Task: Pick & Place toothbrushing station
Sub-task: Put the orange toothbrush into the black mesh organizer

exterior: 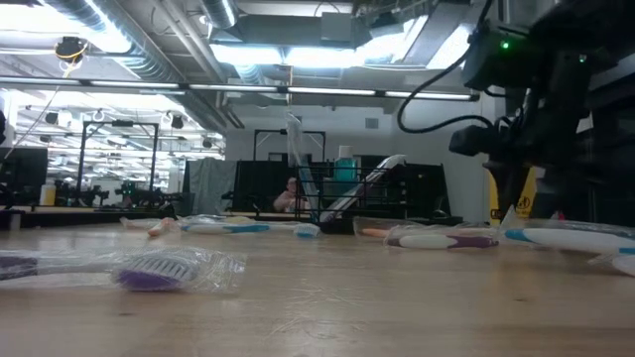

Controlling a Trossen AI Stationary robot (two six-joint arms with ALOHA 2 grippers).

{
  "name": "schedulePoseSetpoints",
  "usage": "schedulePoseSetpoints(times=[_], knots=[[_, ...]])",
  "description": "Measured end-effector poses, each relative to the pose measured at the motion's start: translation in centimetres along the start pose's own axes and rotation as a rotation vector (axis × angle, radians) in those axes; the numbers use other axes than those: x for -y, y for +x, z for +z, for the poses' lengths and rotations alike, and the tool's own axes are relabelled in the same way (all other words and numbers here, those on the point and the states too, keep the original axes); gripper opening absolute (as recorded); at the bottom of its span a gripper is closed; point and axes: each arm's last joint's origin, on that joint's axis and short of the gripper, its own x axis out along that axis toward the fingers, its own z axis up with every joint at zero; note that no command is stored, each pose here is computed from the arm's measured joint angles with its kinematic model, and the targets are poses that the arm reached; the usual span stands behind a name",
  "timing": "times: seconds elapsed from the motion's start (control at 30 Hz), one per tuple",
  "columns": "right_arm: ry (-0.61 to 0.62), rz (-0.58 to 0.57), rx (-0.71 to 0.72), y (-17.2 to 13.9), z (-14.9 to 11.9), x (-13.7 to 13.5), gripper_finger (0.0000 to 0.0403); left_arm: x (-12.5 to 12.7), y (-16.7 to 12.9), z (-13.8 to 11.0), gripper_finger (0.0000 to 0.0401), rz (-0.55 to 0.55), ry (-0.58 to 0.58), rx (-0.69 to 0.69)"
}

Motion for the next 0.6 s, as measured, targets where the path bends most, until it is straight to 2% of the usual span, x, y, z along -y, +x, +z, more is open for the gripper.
schedulePoseSetpoints(times=[0.33,0.4,0.5,0.6], knots=[[0.024,0.049,-0.023,1.1,-0.1,0.6,0.0102,0.1,-0.4,0.5,0.0134,-0.018,0.003,0.050],[0.018,0.057,-0.024,1.2,-0.1,0.7,0.0080,0.1,-0.4,0.5,0.0134,-0.018,0.009,0.051],[-0.029,0.085,-0.025,1.2,-0.2,0.5,0.0022,0.1,-0.4,0.5,0.0134,-0.018,0.011,0.052],[-0.050,0.140,-0.019,1.1,-0.4,0.0,0.0007,0.1,-0.4,0.6,0.0134,-0.017,0.018,0.055]])
